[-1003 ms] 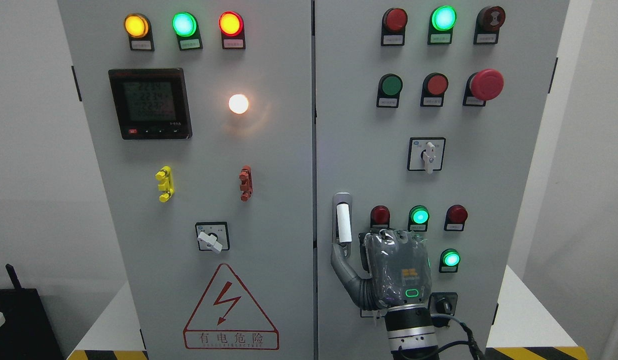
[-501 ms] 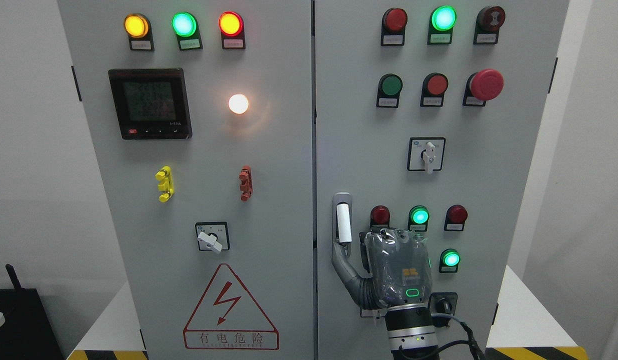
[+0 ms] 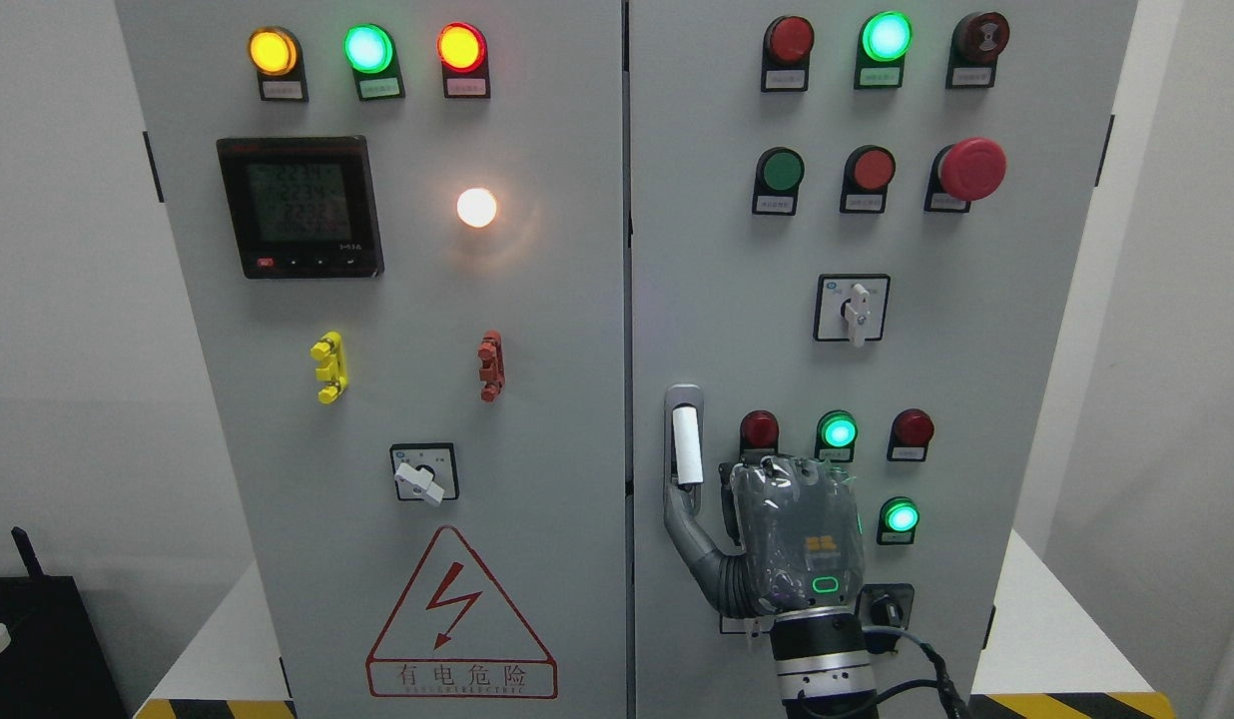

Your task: Release door handle

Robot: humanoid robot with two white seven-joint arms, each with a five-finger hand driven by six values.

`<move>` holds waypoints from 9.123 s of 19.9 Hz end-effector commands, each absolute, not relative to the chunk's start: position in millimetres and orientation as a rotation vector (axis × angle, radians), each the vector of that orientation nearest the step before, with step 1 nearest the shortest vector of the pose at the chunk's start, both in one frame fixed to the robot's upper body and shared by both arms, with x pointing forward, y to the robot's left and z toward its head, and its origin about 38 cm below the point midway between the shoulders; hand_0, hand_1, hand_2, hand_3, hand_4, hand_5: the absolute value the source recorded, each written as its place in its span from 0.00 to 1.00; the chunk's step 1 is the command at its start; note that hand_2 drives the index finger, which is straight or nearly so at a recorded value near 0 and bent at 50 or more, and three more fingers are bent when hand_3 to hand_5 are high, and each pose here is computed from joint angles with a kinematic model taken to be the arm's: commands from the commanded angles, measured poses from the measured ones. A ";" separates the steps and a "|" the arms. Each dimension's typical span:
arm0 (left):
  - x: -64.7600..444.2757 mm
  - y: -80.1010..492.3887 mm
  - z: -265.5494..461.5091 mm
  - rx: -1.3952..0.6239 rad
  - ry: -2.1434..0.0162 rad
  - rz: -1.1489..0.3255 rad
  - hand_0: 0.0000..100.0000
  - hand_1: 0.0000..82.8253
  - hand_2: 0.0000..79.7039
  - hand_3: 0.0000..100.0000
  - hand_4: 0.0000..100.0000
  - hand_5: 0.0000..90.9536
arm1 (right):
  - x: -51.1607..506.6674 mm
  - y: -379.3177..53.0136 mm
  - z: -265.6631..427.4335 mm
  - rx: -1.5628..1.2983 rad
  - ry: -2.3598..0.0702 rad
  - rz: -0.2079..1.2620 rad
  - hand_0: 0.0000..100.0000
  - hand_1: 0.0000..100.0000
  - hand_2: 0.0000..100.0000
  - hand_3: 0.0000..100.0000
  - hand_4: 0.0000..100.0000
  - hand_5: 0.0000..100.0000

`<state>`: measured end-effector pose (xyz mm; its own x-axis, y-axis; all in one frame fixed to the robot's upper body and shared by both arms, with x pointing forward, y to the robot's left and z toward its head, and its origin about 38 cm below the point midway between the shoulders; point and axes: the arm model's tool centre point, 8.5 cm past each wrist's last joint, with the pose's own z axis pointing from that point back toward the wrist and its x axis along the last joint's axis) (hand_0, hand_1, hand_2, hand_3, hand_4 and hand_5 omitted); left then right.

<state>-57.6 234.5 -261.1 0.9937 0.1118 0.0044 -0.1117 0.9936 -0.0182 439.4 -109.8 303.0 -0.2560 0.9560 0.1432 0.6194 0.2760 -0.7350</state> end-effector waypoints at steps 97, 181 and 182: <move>-64.8 234.0 -260.1 -0.019 0.016 0.099 0.12 0.47 0.00 0.00 0.00 0.00 | 438.6 -144.6 321.5 -1.441 -1.986 0.599 0.56 0.27 1.00 1.00 1.00 0.99; -64.8 234.0 -260.1 -0.019 0.016 0.099 0.12 0.47 0.00 0.00 0.00 0.00 | 373.9 -218.8 292.2 -1.330 -2.267 0.695 0.48 0.16 0.00 0.00 0.00 0.00; -64.8 234.0 -260.1 -0.019 0.016 0.099 0.12 0.47 0.00 0.00 0.00 0.00 | 373.9 -218.8 292.2 -1.330 -2.267 0.695 0.48 0.16 0.00 0.00 0.00 0.00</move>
